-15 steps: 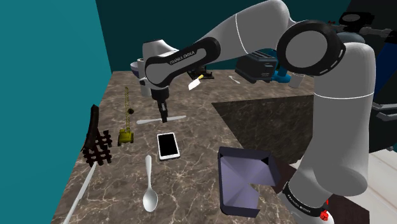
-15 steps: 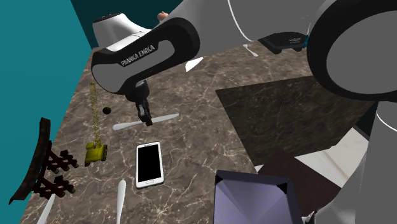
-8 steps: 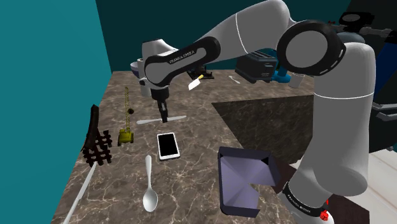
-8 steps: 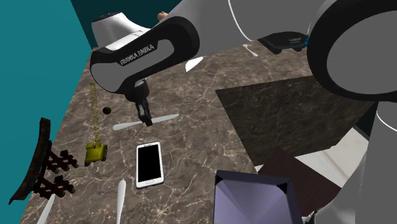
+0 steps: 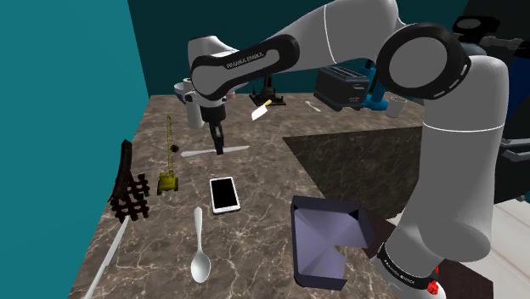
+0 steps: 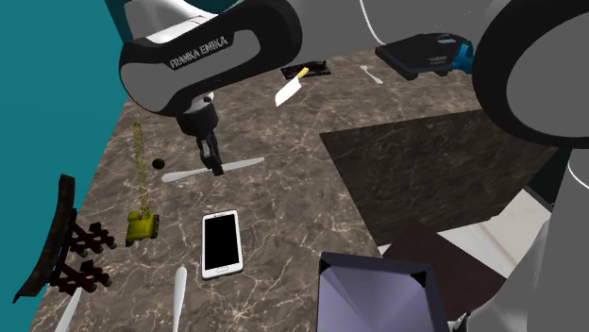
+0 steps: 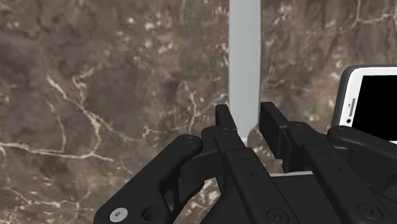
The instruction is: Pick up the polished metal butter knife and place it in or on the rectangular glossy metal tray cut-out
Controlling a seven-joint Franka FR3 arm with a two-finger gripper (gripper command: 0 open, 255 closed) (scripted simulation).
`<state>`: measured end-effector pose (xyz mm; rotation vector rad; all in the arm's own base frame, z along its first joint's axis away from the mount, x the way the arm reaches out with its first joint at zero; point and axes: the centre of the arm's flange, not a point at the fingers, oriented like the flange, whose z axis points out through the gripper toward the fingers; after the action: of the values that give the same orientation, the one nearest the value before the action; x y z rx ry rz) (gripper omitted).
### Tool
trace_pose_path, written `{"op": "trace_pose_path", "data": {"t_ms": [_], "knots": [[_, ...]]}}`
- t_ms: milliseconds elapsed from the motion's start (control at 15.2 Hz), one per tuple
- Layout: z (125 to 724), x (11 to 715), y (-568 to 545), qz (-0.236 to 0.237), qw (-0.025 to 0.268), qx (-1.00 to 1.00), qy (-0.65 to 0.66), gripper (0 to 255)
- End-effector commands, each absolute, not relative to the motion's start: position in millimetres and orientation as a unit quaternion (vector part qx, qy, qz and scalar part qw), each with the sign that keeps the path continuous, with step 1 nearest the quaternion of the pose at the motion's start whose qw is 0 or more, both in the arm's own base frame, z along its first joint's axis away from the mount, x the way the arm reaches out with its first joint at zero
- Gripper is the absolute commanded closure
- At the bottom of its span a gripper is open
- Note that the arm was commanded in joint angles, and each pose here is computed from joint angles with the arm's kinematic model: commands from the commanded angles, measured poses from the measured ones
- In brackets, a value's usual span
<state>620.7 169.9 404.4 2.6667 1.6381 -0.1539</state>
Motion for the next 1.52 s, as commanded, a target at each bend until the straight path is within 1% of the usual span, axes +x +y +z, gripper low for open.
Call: {"op": "trace_pose_path", "data": {"t_ms": [0, 858, 1452], "knots": [[414, 620, 171, -0.049, 0.004, 0.851, 0.523, 255], [479, 620, 171, -0.049, 0.004, 0.851, 0.523, 255], [481, 502, 170, -0.049, 0.004, 0.851, 0.523, 255]]}}
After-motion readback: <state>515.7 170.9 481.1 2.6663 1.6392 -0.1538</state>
